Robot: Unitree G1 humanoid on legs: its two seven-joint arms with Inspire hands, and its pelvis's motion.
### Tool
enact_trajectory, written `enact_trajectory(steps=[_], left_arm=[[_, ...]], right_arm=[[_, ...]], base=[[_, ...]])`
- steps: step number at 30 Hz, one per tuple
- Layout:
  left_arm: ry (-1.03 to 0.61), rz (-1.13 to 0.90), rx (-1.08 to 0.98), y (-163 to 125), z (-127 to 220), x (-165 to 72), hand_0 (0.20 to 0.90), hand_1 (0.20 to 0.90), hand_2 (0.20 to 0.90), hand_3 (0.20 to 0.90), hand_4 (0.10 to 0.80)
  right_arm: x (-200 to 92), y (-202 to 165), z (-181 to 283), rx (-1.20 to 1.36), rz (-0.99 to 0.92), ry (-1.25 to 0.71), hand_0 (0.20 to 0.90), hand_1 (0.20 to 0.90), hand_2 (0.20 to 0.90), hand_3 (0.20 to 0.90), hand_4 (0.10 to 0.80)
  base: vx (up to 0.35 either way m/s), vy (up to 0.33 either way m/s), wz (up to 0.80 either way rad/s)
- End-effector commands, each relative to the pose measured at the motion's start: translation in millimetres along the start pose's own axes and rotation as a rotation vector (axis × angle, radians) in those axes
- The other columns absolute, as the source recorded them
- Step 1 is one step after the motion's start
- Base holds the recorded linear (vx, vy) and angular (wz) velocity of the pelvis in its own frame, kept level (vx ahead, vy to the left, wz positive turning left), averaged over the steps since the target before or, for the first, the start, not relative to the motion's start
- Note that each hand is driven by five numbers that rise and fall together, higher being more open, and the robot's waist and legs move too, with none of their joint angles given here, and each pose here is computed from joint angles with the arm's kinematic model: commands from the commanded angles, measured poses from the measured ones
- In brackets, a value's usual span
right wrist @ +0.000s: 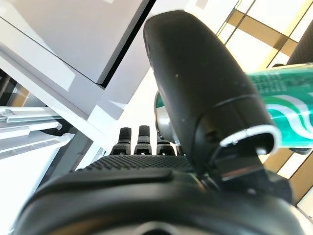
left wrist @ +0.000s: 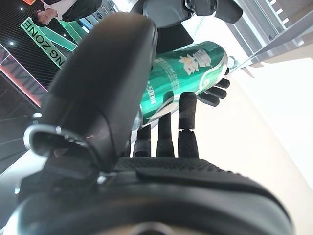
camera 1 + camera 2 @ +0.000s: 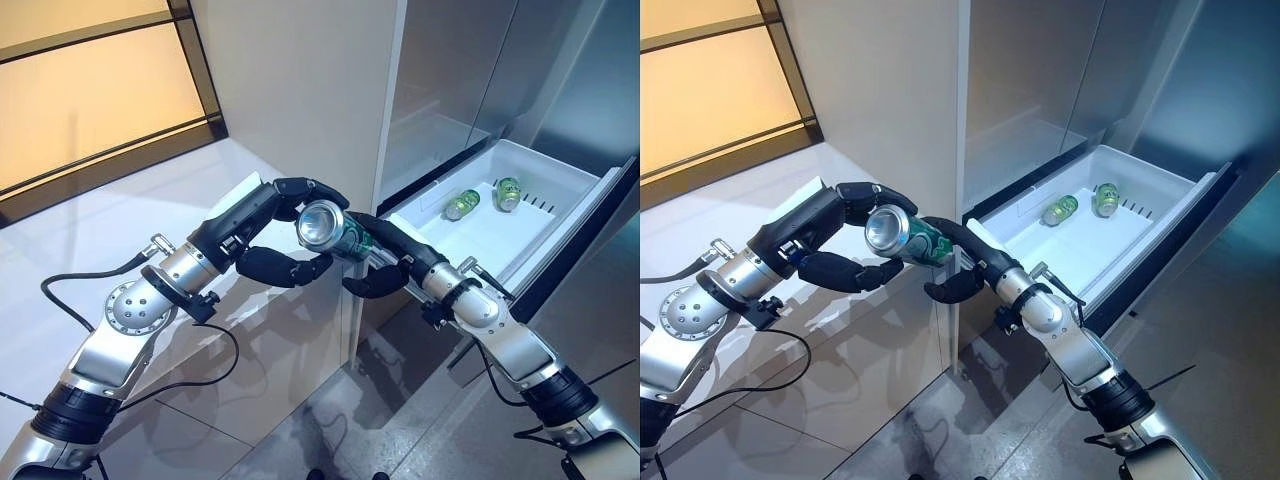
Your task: Put drinks into fridge and close the fridge
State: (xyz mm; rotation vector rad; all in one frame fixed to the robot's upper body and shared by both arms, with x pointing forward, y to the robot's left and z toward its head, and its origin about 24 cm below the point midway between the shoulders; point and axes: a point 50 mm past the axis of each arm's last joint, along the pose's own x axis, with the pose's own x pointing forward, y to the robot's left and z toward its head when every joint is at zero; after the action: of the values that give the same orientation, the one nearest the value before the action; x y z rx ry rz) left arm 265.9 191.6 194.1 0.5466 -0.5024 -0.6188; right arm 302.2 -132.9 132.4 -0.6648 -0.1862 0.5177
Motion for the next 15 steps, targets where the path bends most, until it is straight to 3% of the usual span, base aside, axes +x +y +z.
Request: enact_trajectory(steps=[1, 15], left_arm=[[-0.471, 0.091, -0.016, 29.9, 78.5, 30.2, 0.300, 0.300, 0.300, 0.200, 0.100], [-0.419, 0.040, -0.058, 18.8, 68.2, 35.5, 0.300, 0.300, 0.300, 0.200, 0.100]], right_arm=[[20.5, -21.9, 54.7, -0.096, -0.040, -0.232, 0.900, 0.900, 0.900, 0.900, 0.800], [24.0, -25.2, 62.7, -0.042, -0.129, -0.271, 0.900, 0.900, 0.900, 0.900, 0.800]], base=[[0.000, 0.000, 0.00], [0.000, 0.000, 0.00]])
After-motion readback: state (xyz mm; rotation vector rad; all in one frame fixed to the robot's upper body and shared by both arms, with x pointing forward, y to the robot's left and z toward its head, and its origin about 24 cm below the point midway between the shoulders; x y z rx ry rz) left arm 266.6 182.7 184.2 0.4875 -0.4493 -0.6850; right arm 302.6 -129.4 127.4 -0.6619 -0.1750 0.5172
